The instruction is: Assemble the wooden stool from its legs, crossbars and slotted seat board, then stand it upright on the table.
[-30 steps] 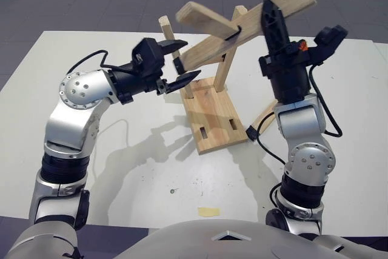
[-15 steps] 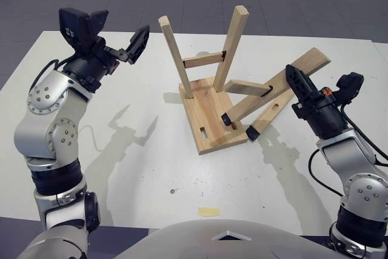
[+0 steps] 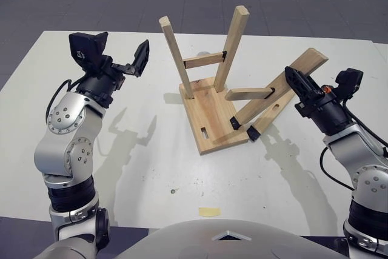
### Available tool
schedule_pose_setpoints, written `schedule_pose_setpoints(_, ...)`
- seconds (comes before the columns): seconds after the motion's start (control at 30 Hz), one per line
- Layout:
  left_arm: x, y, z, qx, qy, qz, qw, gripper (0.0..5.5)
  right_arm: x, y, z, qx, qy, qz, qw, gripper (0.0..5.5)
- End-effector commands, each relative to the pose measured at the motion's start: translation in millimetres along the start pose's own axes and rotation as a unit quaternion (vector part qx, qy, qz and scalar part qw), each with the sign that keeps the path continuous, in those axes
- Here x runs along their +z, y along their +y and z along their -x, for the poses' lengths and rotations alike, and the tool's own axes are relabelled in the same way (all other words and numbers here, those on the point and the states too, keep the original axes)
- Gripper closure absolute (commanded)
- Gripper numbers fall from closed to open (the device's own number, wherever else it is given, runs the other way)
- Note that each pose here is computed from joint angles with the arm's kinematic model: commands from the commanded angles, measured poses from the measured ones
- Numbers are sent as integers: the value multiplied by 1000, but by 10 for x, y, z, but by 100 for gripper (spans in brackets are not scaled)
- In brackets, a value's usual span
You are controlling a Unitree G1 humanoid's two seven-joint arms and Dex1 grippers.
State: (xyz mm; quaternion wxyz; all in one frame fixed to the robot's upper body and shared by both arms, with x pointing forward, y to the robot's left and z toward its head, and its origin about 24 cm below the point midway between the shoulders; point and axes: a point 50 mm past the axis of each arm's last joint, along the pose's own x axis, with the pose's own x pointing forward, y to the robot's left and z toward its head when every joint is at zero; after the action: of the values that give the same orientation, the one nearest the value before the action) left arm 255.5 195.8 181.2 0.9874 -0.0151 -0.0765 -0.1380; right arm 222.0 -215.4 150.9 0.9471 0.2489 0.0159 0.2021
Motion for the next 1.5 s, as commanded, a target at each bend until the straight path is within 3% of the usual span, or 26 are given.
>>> schedule_pose_setpoints(0.03,-40,-12,52,16,3,-7,1000,10,-106,-73,65,-29,56,30,998,449)
schedule_pose_setpoints(0.37,-116,-114,43,5,20,-37,999,10,-255,-140,76,-129,141,200,961,447)
schedule_pose_setpoints(0.6,-157,-141,13,-2,29,-53,998,10,-412,-72,140,-163,162,202,952,447)
schedule_pose_setpoints(0.7,-174,-181,-11,-9,29,-56,998,10,-467,-127,94,-169,150,177,958,447)
schedule_pose_setpoints(0.83,-180,-215,-16,-14,29,-59,998,10,-640,-100,7,-177,141,70,972,447)
schedule_pose_setpoints(1.03,-204,-235,-67,-24,30,-65,997,10,-584,184,-191,-51,70,109,990,449)
schedule_pose_setpoints(1.5,-273,-331,-112,-55,37,-71,995,10,-249,436,-427,22,-61,109,992,449)
